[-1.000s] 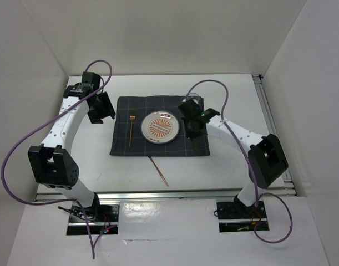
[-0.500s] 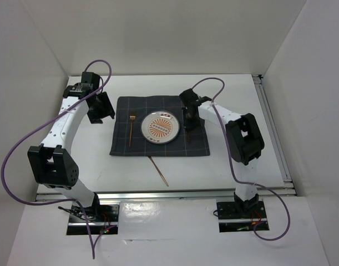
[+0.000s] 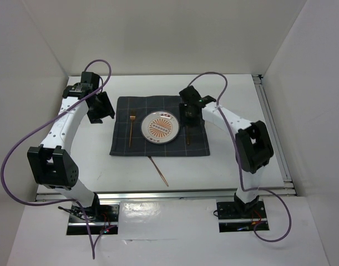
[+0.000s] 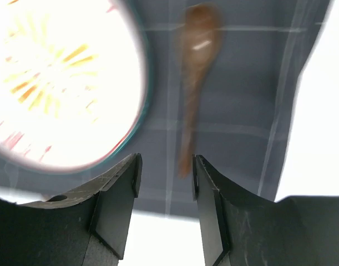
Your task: Set the dinner table for one person
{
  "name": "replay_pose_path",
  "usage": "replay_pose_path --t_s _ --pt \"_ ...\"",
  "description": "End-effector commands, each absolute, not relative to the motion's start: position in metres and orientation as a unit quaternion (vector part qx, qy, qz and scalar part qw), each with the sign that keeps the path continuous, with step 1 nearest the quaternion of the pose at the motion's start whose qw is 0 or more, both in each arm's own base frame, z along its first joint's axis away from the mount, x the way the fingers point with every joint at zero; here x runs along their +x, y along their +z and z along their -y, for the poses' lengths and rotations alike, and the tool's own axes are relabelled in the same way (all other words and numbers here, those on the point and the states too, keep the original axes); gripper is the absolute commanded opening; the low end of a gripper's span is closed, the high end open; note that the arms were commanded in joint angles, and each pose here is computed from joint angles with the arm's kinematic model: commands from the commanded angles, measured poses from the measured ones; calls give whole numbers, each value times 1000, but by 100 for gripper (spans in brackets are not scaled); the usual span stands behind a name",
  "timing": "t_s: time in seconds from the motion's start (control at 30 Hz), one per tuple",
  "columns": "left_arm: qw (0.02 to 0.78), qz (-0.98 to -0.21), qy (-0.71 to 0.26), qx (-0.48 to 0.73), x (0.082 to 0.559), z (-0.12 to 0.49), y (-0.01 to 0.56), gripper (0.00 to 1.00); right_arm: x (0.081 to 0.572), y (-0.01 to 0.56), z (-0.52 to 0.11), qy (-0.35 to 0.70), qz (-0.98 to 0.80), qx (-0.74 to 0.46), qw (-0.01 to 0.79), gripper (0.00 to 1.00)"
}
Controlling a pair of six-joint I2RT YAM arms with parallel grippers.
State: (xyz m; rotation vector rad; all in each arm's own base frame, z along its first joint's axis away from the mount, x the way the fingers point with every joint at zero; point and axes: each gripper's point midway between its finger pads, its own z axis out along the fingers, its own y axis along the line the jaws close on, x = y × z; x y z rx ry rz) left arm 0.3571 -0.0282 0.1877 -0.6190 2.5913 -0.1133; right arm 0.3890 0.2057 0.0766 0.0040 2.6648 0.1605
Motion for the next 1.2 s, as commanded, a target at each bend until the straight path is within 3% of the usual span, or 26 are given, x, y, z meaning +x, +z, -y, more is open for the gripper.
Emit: replay_pose_path --t_s 0.0,0.07,0.13,0.23,0.4,0.8,0.87,0.9,1.03,1.17 --pt "266 -937 -47 -221 356 25 210 67 353 141 -249 108 -943 -99 300 52" --pt "266 -937 -47 -221 356 25 210 67 305 141 -291 135 -924 -203 294 60" --pt "266 -937 -47 -221 356 25 210 67 275 127 -312 127 -918 -252 278 75" --pt "270 -935 -49 -226 355 26 213 67 232 86 -334 82 -919 -306 235 76" --pt "275 -933 -51 -225 352 26 216 67 197 52 -361 69 -915 -341 202 65" --pt "273 -933 -36 -232 342 15 215 67 186 -8 -351 38 -916 -364 162 45" --pt "273 -933 -36 -232 342 15 215 67 183 -12 -350 42 -917 -365 157 38" --pt "273 -933 -36 -232 342 15 215 67 179 -15 -348 47 -915 -372 149 27" --pt "278 -931 -38 -232 344 15 218 67 160 -6 -350 56 -888 -427 162 0" --pt "283 -930 -39 -232 345 15 221 67 146 11 -353 65 -851 -487 187 0"
